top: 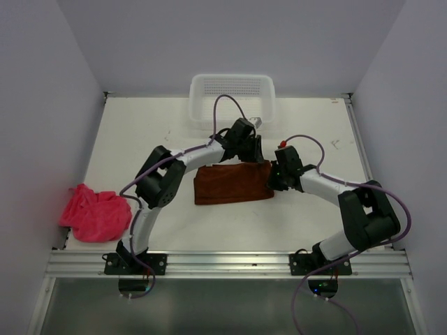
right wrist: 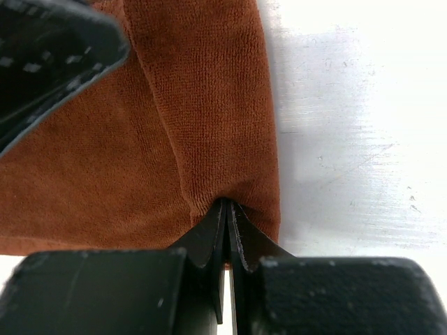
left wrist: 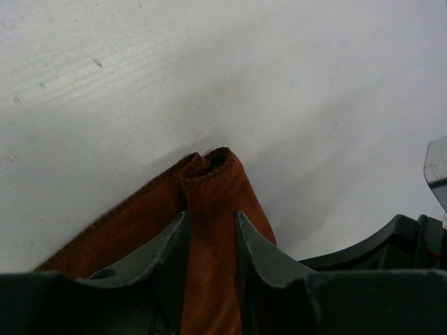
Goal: Roll the towels
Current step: Roll the towel
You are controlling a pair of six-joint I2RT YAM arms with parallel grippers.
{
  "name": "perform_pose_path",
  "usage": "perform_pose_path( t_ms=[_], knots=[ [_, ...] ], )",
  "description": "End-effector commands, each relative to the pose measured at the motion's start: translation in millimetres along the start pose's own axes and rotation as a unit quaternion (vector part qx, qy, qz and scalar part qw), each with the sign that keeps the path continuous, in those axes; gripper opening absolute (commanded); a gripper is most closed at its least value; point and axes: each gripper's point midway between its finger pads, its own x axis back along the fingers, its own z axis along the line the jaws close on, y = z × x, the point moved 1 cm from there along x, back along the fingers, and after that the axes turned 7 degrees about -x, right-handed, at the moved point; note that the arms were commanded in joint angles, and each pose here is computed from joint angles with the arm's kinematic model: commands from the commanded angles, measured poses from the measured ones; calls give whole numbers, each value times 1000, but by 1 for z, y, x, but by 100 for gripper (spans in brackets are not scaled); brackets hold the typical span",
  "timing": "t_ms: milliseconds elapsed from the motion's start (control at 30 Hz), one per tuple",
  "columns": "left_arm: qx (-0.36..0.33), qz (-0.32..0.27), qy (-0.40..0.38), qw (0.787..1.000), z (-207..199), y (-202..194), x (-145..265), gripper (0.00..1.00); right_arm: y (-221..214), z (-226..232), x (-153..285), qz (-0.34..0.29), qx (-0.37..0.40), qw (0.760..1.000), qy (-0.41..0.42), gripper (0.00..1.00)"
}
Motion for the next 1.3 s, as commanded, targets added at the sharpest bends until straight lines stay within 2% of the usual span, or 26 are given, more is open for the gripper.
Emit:
perform_pose_path(
  t_ms=[0,233,533,933,1067,1167,1267],
  knots=[
    [-13,-31,-27,999,-18,21,30,34,-21,-23,-10,26,4,999,-37,4],
    [-14,-10,-44,999,-28,-12,24,26,-21,-22,-10,25,3,999,-36,4],
    [-23,7,-57,998,-41,-33,6,23,-21,-23,-8,26,4,999,-37,5],
    [-17,39,-31,999,-19,-61,-13,20,-15,-17,3,19,5,999,-30,6],
    [-18,43,-24,999,-14,-65,-16,20,-8,-11,14,10,5,1000,-22,13],
    [-18,44,-22,999,-13,-66,-16,20,-4,-7,24,2,15,1000,-15,25],
    [-19,43,-20,999,-13,-65,-15,20,-7,-7,28,2,32,999,0,33]
  ],
)
